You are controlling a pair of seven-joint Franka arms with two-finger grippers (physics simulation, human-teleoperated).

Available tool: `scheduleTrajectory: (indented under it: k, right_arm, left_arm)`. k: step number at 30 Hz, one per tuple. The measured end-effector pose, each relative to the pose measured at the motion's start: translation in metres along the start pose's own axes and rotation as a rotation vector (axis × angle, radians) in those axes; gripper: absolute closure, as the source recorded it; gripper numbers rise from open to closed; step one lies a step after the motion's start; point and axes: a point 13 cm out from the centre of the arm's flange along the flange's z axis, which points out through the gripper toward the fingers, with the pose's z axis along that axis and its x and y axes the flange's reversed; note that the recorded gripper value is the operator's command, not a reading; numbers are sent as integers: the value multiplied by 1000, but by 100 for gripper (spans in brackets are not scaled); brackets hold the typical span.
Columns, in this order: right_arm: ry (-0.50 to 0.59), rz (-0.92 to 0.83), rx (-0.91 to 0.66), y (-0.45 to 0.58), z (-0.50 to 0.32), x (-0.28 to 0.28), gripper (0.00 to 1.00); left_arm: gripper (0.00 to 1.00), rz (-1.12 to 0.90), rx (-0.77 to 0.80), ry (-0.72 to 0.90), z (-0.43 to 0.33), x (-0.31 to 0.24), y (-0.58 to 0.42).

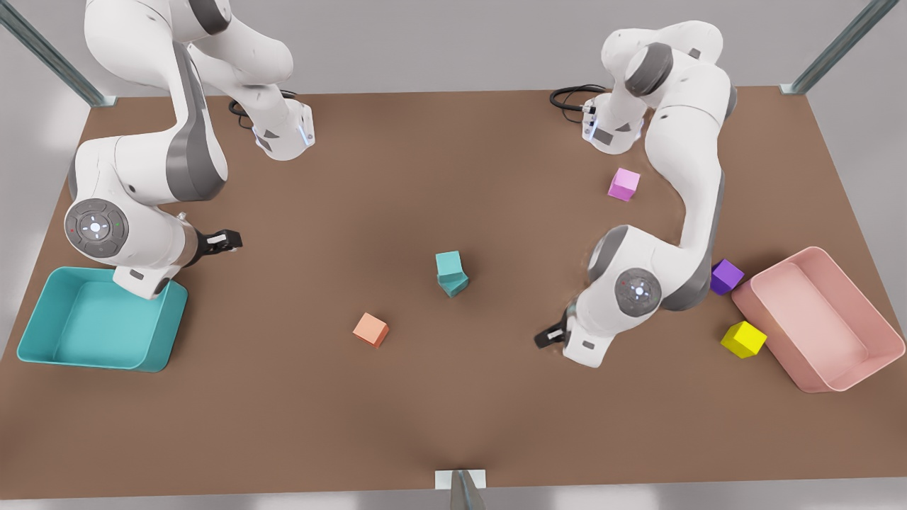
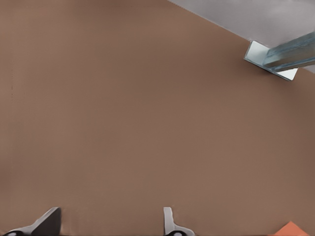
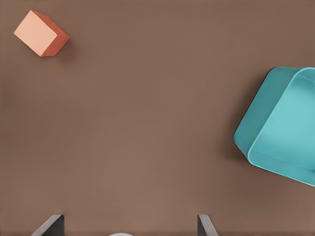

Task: Stack the two blue cubes on top of each other

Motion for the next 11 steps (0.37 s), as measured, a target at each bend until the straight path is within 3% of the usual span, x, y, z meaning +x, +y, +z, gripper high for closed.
scheduleTrajectory:
  k: [2, 5, 7, 11]
  right_arm:
    - [0, 0, -1, 0, 0, 0, 0]
    - [0, -1, -1, 0, 0, 0, 0]
    - [0, -1, -1, 0, 0, 0, 0]
    - [0, -1, -1, 0, 0, 0, 0]
  left_arm:
    - [0, -39, -78, 9, -52, -34, 94]
    - [0, -35, -254, 55, -97, 42, 200]
    - [0, -11, -210, 54, -145, 62, 222]
    - [0, 129, -186, 125, -150, 88, 213]
